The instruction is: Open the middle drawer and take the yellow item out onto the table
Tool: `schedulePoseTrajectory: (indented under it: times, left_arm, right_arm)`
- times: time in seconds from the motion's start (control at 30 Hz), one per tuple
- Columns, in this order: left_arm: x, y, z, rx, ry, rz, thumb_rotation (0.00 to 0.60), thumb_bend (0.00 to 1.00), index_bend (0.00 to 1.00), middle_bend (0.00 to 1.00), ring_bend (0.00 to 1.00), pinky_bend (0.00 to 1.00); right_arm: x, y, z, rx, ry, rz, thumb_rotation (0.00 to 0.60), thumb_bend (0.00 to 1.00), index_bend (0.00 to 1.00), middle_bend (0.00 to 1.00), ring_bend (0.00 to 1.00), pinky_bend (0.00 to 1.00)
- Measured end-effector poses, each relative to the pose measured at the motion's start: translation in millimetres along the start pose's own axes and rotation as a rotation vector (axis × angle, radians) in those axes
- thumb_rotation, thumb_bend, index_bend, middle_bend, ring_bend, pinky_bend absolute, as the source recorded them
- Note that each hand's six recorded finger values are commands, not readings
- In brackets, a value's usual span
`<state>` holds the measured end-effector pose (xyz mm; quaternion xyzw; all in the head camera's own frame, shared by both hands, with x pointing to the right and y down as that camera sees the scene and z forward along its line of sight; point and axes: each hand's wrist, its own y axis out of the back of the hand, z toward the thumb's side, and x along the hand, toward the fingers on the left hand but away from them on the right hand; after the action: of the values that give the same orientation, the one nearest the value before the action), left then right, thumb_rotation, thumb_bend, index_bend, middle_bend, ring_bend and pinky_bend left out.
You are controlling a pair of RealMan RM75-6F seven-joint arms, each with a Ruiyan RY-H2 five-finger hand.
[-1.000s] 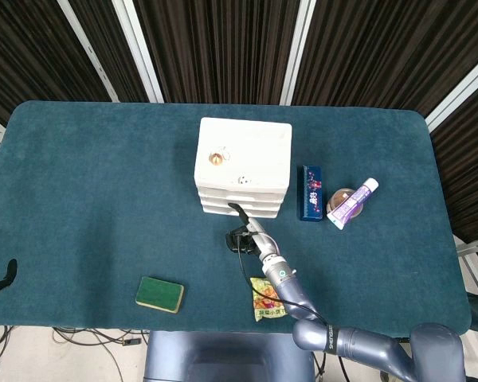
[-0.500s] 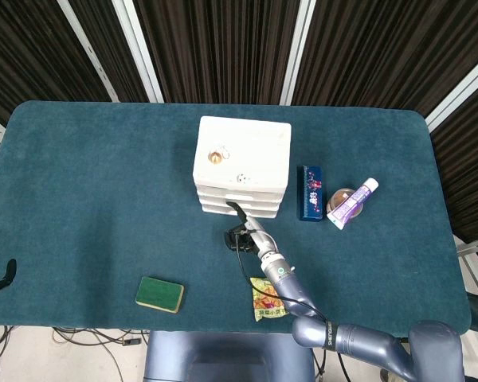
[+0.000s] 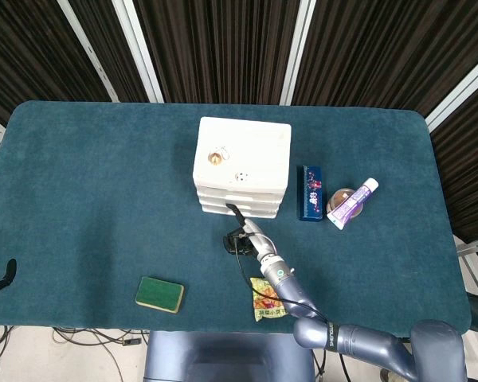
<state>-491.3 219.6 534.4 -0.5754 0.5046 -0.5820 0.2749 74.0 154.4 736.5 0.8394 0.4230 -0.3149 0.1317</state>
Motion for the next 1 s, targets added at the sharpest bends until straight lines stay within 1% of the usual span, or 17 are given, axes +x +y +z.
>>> schedulePoseTrajectory:
  times: [0.2,0.63,1.0]
  left_arm:
    - [0,0,-1,0.001,0.001,-0.002,0.6,0.4,0.02,0.0,0.0,0.0]
    - [0,0,-1,0.003,0.001,-0.001,0.6,0.4,0.02,0.0,0.0,0.0]
    - [0,-1,-1,0.005,0.002,-0.002,0.6,0.4,0.02,0.0,0.0,0.0]
  right_arm:
    - [4,-5,2,0.001,0.013,0.023,0.6,0.6,0.01,0.84,0.86,0.93]
    - [12,-10,3,-0.006,0.027,0.046,0.6,0.6,0.01,0.84,0.86,0.93]
    - [24,-20,4,0.002,0.04,0.081,0.6,0.6,0.01,0.84,0.86,0.93]
